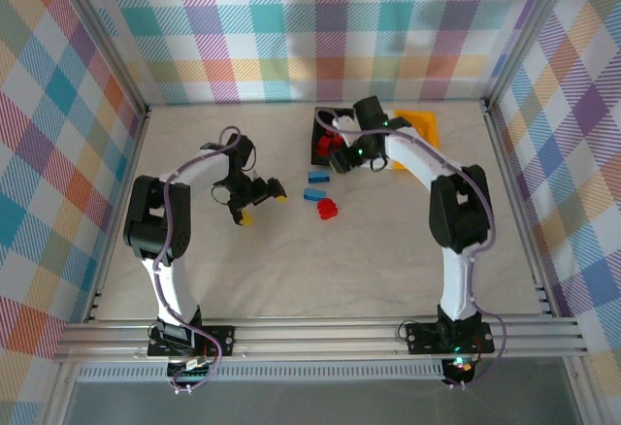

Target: Sort the legos into containers by color

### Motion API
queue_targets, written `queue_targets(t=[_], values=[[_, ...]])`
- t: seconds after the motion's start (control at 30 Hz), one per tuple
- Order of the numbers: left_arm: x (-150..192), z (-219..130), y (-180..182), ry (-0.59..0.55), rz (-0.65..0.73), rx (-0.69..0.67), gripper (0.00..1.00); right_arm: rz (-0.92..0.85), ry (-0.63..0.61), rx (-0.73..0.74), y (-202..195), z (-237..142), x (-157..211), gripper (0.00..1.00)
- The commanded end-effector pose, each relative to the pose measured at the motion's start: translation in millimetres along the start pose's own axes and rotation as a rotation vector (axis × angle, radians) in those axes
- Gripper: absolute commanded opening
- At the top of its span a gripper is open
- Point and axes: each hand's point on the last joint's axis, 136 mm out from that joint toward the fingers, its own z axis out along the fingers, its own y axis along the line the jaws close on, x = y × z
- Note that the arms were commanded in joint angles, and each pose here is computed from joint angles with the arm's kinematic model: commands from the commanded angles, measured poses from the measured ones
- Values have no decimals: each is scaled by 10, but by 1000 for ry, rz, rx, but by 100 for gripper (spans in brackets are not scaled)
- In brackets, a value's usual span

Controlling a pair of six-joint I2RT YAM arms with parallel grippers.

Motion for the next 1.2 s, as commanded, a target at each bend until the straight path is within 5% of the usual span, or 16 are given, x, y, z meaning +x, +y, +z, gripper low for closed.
queue_targets(t=[0.0, 0.13, 0.47, 0.77, 1.0, 1.17], values=[[-42, 46, -33, 17, -7, 13, 100, 12, 77, -128, 508, -1, 437, 62], [-54, 80, -73, 22, -10, 23, 100, 22, 139, -156, 673, 145, 748, 63], [13, 32, -65, 17, 11, 6, 100, 53, 186, -55, 427, 478, 765, 62], [11, 54, -34, 15, 13, 2, 100, 154, 243, 91, -11, 268, 1018, 60], [-22, 89, -69, 23, 14, 14, 100, 62, 147, -150, 380, 220, 793, 63], [9, 89, -41, 25, 16, 8, 100, 58, 196, -191, 435, 303, 795, 66]])
